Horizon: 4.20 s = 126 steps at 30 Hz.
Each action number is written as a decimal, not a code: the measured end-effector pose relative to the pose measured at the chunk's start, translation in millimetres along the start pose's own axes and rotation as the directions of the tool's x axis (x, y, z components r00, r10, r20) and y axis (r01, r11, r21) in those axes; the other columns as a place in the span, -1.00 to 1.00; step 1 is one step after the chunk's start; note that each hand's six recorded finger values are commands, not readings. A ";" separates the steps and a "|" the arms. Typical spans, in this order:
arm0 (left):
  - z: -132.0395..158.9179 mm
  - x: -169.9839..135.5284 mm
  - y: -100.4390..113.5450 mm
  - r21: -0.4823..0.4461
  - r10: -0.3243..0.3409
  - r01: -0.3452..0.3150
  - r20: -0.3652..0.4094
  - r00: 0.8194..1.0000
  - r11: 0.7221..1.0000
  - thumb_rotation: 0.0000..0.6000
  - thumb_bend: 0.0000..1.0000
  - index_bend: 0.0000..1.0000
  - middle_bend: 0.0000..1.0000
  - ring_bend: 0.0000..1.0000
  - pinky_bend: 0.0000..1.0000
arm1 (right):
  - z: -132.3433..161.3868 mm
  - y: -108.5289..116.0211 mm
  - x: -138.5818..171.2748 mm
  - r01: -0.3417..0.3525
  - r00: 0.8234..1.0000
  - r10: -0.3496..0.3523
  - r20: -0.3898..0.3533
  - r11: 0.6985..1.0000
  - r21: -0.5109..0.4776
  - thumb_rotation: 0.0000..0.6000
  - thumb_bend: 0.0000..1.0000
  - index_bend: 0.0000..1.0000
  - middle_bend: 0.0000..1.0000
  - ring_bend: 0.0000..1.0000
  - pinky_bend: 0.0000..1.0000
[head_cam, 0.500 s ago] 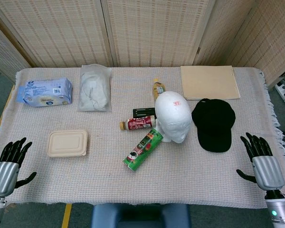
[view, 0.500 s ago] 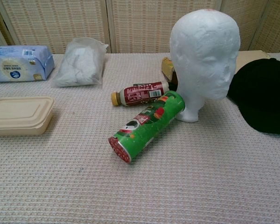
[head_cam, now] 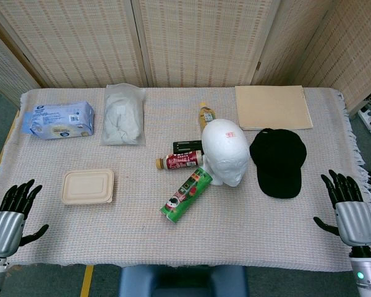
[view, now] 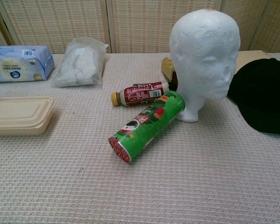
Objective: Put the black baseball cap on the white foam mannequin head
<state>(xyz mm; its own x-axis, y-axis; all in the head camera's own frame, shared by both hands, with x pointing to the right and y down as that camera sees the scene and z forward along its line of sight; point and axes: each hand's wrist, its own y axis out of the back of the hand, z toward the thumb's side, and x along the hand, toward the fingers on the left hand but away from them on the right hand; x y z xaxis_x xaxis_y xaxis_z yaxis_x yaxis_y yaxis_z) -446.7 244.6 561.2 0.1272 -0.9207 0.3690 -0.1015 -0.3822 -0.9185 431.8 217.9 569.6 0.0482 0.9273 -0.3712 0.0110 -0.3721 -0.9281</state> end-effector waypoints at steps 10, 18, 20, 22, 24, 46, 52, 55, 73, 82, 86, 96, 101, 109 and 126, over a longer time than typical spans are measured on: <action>3.4 1.7 -4.9 -0.027 -0.028 0.028 0.013 1.000 0.999 1.00 -0.55 -0.89 -1.00 -1.00 -0.99 | -20.0 -21.2 4.6 -0.021 0.998 0.014 0.058 0.991 0.129 1.00 -0.97 -0.88 -0.17 -0.04 0.46; 0.2 2.0 -7.5 -0.039 -0.054 0.054 -0.007 0.999 0.998 1.00 -0.55 -0.88 -1.00 -1.00 -0.98 | -28.2 -54.5 -7.2 -0.091 0.993 0.078 0.084 0.981 0.170 1.00 -0.97 -0.72 0.86 0.94 1.00; 0.8 1.5 -6.6 -0.036 -0.052 0.052 -0.006 0.999 0.998 1.00 -0.55 -0.89 -1.00 -1.00 -0.98 | -27.3 -63.4 -11.7 -0.113 0.991 0.099 0.086 0.979 0.168 1.00 -0.97 -0.63 0.98 1.00 1.00; 1.0 0.7 -6.6 -0.038 -0.053 0.053 -0.007 0.999 0.998 1.00 -0.55 -0.89 -1.00 -1.00 -0.98 | -24.4 -71.7 -16.6 -0.125 0.990 0.112 0.087 0.980 0.153 1.00 -0.97 -0.48 1.00 1.00 1.00; 0.3 0.2 -7.1 -0.039 -0.055 0.055 -0.012 0.998 0.998 1.00 -0.55 -0.89 -1.00 -1.00 -0.98 | -22.4 -76.1 -20.5 -0.119 0.990 0.108 0.091 0.984 0.133 1.00 -0.96 -0.33 1.00 1.00 1.00; -6.8 2.9 -9.2 -0.028 -0.058 0.057 -0.048 0.997 0.998 1.00 -0.56 -0.86 -1.00 -1.00 -0.96 | -4.1 -117.5 -61.3 0.047 0.994 -0.064 0.092 0.983 0.176 1.00 -0.86 -0.12 1.00 1.00 1.00; -8.0 3.3 -9.2 -0.020 -0.078 0.077 -0.058 0.995 0.997 1.00 -0.56 -0.83 -1.00 -1.00 -0.96 | 10.0 -126.0 -67.4 0.077 0.995 -0.085 0.043 0.985 0.152 1.00 -0.81 -0.07 1.00 1.00 1.00; -8.9 3.5 -7.9 -0.019 -0.074 0.072 -0.062 0.995 0.997 1.00 -0.56 -0.83 -1.00 -1.00 -0.96 | 17.8 -132.1 -70.1 0.070 0.997 -0.074 0.021 0.986 0.153 1.00 -0.81 -0.07 1.00 1.00 1.00; -11.5 5.2 -8.2 -0.058 -0.085 0.079 -0.093 0.992 0.995 1.00 -0.56 -0.79 -1.00 -1.00 -0.95 | 33.2 -149.6 -76.9 0.040 0.999 -0.042 0.011 0.987 0.154 1.00 -0.78 -0.08 1.00 1.00 1.00; -13.4 6.3 -5.0 -0.066 -0.075 0.068 -0.115 0.991 0.995 1.00 -0.56 -0.77 -1.00 -1.00 -0.95 | 35.5 -148.5 -84.8 0.053 0.998 -0.056 0.019 0.987 0.151 1.00 -0.74 -0.09 1.00 1.00 1.00; -13.8 6.3 -4.6 -0.062 -0.069 0.062 -0.119 0.991 0.996 1.00 -0.56 -0.77 -1.00 -1.00 -0.95 | 34.5 -147.4 -89.7 0.056 0.998 -0.062 0.031 0.987 0.148 1.00 -0.72 -0.09 1.00 1.00 1.00; -14.5 6.5 -0.9 -0.069 -0.052 0.044 -0.126 0.991 0.997 1.00 -0.56 -0.77 -1.00 -1.00 -0.95 | 29.2 -136.3 -98.6 0.098 0.993 -0.106 0.058 0.988 0.117 1.00 -0.66 -0.08 1.00 1.00 1.00; -14.2 6.3 0.3 -0.067 -0.043 0.035 -0.125 0.991 0.997 1.00 -0.56 -0.76 -1.00 -1.00 -0.95 | 27.3 -128.3 -105.9 0.125 0.989 -0.131 0.069 0.989 0.085 1.00 -0.59 -0.05 1.00 1.00 1.00; -14.6 6.2 2.2 -0.055 -0.027 0.020 -0.124 0.992 0.998 1.00 -0.56 -0.75 -1.00 -1.00 -0.95 | 27.8 -119.6 -118.5 0.145 0.986 -0.147 0.080 0.989 0.029 1.00 -0.33 0.02 1.00 1.00 1.00; -16.1 6.1 4.0 -0.037 -0.013 0.008 -0.127 0.992 0.999 1.00 -0.56 -0.75 -1.00 -1.00 -0.95 | 21.8 -96.0 -121.1 0.233 0.969 -0.226 0.103 0.970 -0.063 1.00 -0.08 0.42 1.00 1.00 1.00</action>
<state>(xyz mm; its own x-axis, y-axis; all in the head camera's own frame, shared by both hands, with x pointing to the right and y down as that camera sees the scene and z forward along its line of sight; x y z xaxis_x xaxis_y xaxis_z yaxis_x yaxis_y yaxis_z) -462.2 236.2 562.0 0.0022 -0.9182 0.3960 -0.1365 -0.3926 -0.9095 403.2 142.2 703.1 -0.0582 0.9866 -0.1527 0.0844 -0.1476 -0.9854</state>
